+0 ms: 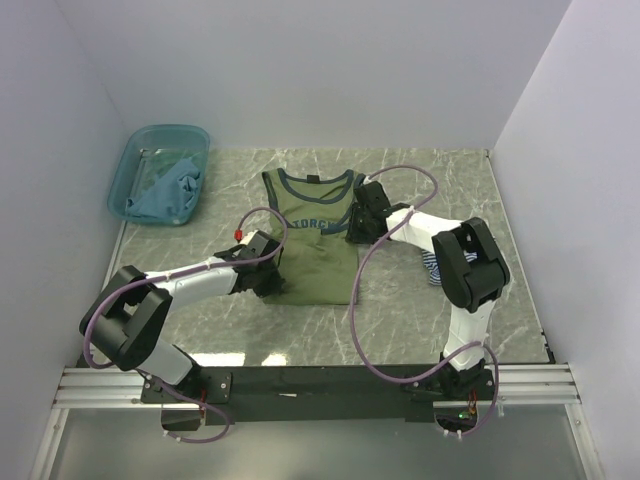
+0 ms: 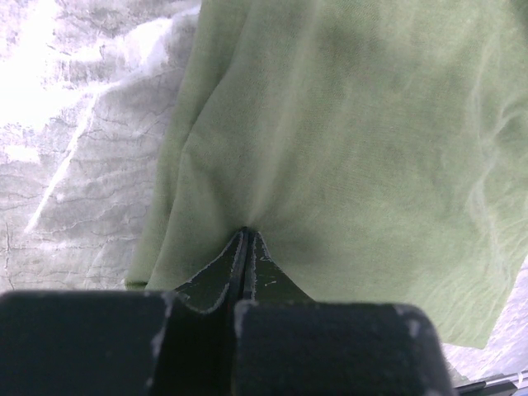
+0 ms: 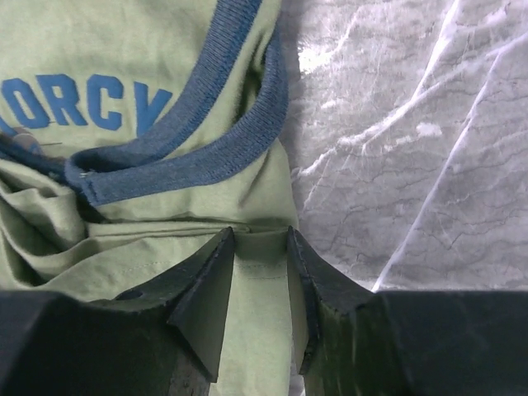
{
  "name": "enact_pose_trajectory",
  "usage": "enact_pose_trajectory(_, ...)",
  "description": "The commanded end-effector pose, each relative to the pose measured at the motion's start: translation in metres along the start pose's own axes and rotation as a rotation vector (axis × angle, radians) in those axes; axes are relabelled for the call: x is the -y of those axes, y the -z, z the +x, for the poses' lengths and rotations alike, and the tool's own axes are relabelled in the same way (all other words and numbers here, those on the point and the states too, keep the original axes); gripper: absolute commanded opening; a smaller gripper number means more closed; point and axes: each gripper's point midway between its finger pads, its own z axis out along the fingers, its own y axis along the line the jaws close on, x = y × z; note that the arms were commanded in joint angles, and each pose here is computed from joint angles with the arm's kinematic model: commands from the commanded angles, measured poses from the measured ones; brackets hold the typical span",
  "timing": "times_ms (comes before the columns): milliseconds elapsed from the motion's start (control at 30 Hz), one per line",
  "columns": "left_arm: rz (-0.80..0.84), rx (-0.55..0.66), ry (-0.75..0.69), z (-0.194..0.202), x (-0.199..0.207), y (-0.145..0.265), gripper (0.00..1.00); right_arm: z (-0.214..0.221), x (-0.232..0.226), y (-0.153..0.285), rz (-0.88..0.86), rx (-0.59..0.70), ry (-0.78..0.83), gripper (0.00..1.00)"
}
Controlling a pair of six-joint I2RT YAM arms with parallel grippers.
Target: Fold and stack the tank tops
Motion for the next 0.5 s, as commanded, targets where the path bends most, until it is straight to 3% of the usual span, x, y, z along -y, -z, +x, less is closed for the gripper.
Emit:
enact_pose_trajectory(0,-0.079,-0.026,-0.025,0.013,-0.026,-0.002,0.01,-0.012,-0.006,0.0,-0.013,0.028,0.012,0.39)
enact_pose_trajectory(33,-0.08,-0.025,-0.025,0.012,-0.025,-0.002,0.0,-0.01,-0.006,0.0,-0.012,0.024,0.011,0.38)
enact_pose_trajectory(167,-0.077,-0.018,-0.026,0.01,-0.025,0.0,0.0,-0.011,-0.006,0.006,-0.018,0.037,0.001,0.08)
enact_pose_trajectory(467,-0.091,-0.027,-0.037,0.014,-0.031,-0.001,0.01,-0.039,-0.01,0.023,0.005,0.107,0.019,0.0)
